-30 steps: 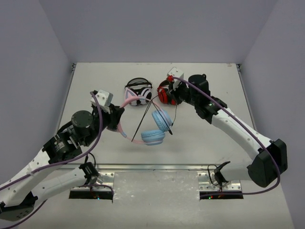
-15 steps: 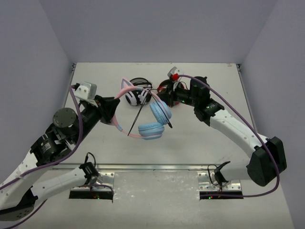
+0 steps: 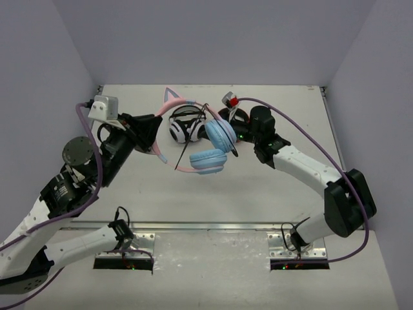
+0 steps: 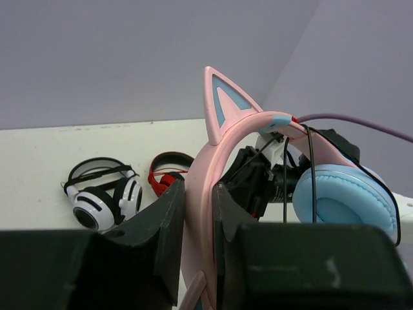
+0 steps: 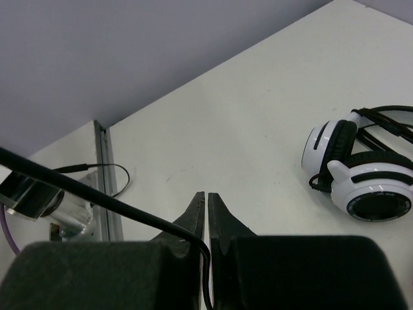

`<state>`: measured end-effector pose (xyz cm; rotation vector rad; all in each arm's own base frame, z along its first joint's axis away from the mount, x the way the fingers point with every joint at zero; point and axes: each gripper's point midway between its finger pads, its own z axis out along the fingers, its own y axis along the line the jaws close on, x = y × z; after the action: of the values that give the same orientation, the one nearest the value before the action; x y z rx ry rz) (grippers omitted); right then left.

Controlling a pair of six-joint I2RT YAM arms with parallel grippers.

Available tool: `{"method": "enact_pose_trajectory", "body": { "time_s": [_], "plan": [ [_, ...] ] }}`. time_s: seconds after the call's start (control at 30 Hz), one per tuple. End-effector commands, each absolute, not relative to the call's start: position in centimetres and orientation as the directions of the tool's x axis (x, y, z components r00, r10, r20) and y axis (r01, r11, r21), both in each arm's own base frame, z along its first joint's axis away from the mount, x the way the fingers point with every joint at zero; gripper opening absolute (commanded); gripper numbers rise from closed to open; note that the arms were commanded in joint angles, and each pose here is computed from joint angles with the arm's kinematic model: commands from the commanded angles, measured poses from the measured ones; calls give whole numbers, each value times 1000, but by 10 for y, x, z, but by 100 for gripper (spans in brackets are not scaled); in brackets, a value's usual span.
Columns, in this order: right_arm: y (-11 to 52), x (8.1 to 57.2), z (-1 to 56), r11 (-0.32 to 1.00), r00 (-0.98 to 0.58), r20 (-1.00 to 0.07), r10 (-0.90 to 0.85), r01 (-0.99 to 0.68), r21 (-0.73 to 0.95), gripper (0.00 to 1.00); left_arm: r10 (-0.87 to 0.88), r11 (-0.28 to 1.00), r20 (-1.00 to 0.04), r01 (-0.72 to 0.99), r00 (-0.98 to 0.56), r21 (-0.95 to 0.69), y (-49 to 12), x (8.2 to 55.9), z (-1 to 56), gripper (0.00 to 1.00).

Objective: Wrap the headphones

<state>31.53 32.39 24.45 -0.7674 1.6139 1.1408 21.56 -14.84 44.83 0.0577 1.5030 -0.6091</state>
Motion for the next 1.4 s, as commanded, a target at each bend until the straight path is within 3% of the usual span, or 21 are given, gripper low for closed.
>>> {"method": "enact_pose_trajectory", "body": {
  "time_s": [0.0,0.37,0.6,0.83,1.0,1.23,1.37],
  "plan": [
    [324,311,250,338,-325,-943,67,-882,328,5,-612,719,-783,490,111,-493,-126,195,539,0],
    [323,305,240,331,-338,-939,71,-880,342,4,-648,714,-740,483,180,-507,-102,183,552,0],
    [326,305,231,316,-367,-927,83,-872,373,10,-663,712,-717,479,215,-514,-90,177,562,0],
    [328,301,223,304,-385,-920,79,-869,390,10,-663,720,-711,459,235,-520,-84,179,564,0],
    [329,297,218,294,-389,-920,59,-873,388,2,-646,740,-723,435,245,-513,-82,182,562,0],
    [325,296,212,320,-386,-921,49,-867,380,15,-625,762,-743,394,240,-514,-82,189,552,0],
    [325,295,216,315,-379,-924,52,-872,375,18,-621,762,-749,401,229,-509,-86,190,548,0]
  ]
}}
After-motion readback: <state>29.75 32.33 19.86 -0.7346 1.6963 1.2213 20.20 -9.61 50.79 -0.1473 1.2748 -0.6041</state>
